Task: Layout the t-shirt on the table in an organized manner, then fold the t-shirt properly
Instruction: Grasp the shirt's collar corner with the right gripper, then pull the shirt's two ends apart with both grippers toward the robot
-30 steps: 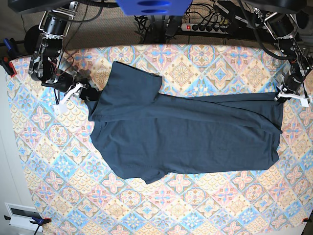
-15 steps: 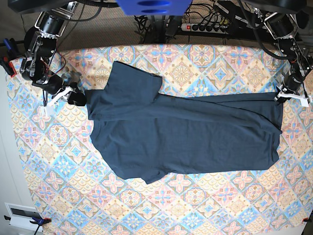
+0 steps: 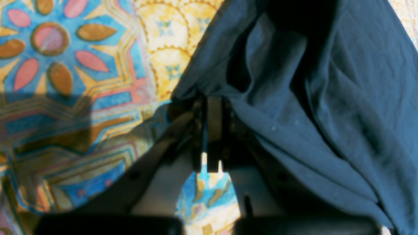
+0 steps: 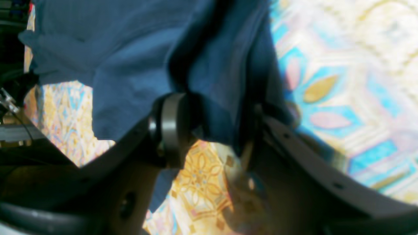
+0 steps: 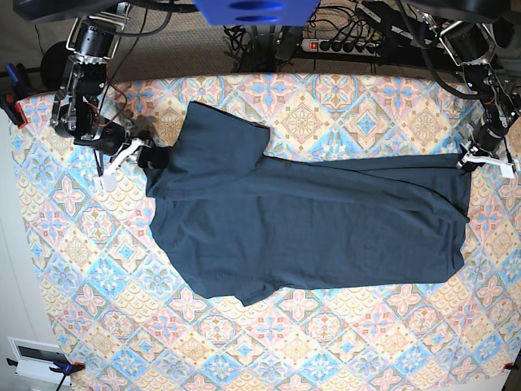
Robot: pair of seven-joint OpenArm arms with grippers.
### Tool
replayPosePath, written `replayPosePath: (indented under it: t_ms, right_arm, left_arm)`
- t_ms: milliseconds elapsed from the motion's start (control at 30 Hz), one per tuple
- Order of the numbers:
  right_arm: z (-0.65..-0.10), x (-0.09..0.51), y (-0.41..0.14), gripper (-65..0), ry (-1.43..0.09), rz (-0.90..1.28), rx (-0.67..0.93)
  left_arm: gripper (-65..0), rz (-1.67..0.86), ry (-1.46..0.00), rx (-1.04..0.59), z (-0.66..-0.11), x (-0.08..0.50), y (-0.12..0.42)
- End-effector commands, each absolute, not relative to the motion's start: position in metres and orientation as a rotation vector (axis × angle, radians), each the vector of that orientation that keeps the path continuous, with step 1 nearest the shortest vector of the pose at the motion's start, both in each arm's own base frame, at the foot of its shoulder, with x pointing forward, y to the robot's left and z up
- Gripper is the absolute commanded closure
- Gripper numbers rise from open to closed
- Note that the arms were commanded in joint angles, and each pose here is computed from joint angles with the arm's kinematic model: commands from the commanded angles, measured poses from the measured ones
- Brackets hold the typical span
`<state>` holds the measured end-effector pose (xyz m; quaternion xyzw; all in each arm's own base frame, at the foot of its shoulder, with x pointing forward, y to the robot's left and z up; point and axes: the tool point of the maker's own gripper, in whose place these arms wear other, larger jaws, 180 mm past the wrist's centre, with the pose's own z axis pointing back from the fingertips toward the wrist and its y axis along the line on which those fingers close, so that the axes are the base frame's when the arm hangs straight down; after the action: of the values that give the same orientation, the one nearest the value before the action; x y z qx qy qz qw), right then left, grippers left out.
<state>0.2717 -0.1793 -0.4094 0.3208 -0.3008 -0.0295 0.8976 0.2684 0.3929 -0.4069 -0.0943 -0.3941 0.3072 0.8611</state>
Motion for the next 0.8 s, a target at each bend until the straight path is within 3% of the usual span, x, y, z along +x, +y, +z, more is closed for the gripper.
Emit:
replayPosePath:
  t_ms: [0, 167, 300, 333, 767]
  right_arm:
    - [-0.397, 0.282, -0.185, -23.6, -0.673, -0.047, 0.662]
    - [-0.396, 0.282, -0.186, -22.0, -0.677, -0.050, 0.661]
    - [-0.396, 0.282, -0.188, -2.1, -0.680, -0.056, 0.660]
    - [-0.396, 0.282, -0.189, 0.0, -0.680, -0.057, 0.659]
    - [-0.407, 0.239, -0.219, 0.0, -0.646, -0.130, 0.592]
  left_arm:
    - [0.0, 0.625, -0.879, -0.183, -0.389, 0.277, 0.403]
    - [0.0, 0.626, -0.878, -0.183, -0.390, 0.277, 0.403]
    - [0.0, 0.623, -0.874, -0.183, -0.391, 0.276, 0.402]
    - [0.0, 0.622, -0.872, -0.183, -0.391, 0.275, 0.402]
    - [0.0, 0.466, -0.828, -0.163, -0.393, 0.254, 0.381]
